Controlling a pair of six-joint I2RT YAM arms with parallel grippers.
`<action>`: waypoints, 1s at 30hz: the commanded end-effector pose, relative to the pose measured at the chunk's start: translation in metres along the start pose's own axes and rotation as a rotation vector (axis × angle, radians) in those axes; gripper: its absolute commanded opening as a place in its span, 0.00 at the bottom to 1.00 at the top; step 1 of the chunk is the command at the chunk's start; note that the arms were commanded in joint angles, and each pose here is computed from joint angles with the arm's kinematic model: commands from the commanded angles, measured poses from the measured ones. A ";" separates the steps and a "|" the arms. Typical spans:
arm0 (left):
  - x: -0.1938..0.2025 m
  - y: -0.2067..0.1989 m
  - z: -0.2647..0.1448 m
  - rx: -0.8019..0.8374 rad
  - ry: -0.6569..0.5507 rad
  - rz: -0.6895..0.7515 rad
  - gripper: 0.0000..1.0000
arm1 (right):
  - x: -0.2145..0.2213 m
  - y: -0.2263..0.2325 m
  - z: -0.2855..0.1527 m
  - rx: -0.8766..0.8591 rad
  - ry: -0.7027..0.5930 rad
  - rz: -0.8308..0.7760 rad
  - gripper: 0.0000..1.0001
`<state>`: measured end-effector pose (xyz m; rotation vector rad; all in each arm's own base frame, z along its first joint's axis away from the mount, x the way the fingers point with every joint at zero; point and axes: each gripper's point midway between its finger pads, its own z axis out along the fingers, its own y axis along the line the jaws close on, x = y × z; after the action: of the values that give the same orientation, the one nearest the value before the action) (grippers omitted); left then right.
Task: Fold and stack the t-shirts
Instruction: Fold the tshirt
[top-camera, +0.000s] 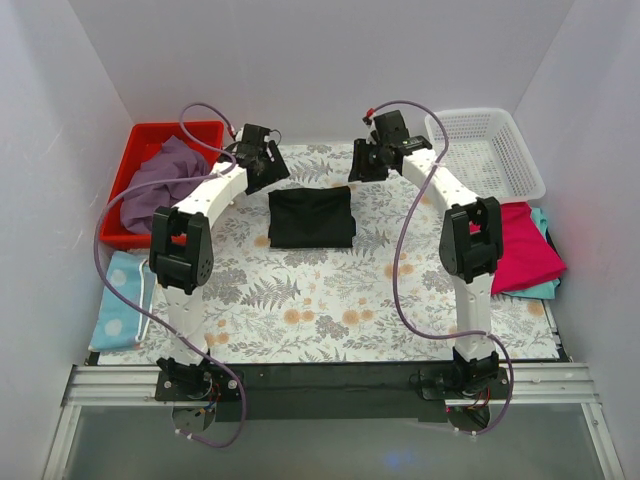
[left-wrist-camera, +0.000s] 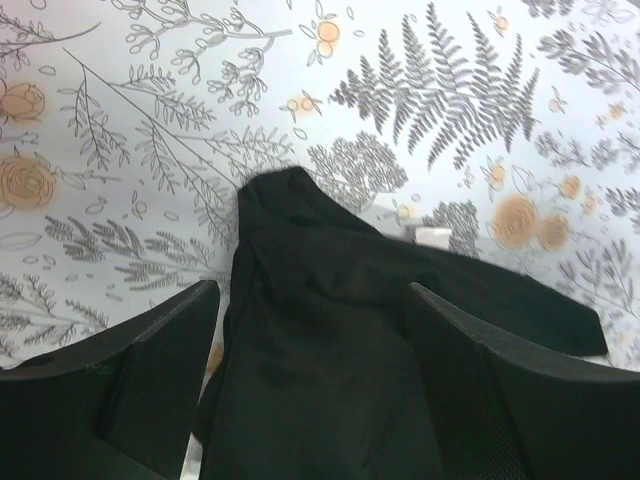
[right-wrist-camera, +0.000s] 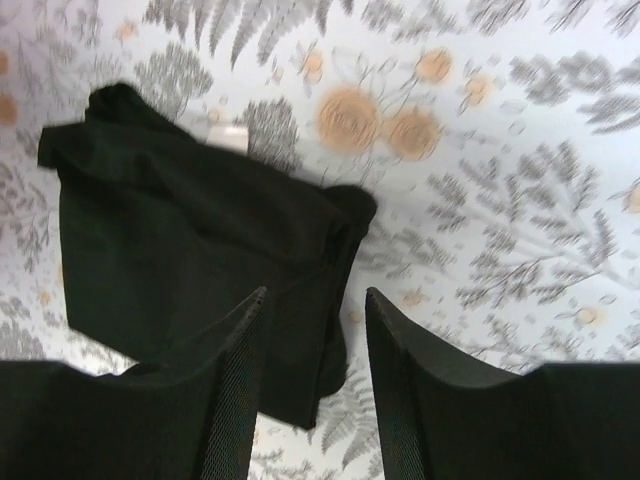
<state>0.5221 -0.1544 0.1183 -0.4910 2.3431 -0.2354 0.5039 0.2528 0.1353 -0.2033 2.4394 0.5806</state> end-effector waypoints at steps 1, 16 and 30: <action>-0.003 -0.022 -0.047 0.121 -0.007 0.027 0.72 | 0.023 0.043 -0.019 -0.086 0.024 -0.025 0.48; 0.057 -0.028 -0.004 0.132 0.184 0.027 0.37 | 0.053 0.040 0.034 -0.086 0.110 0.002 0.45; 0.007 -0.007 0.047 -0.006 0.044 0.015 0.40 | 0.012 -0.014 0.080 0.008 -0.007 0.114 0.42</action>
<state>0.5248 -0.1898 0.0517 -0.4308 2.4979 -0.2888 0.4960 0.2902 0.0397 -0.1559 2.5856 0.6163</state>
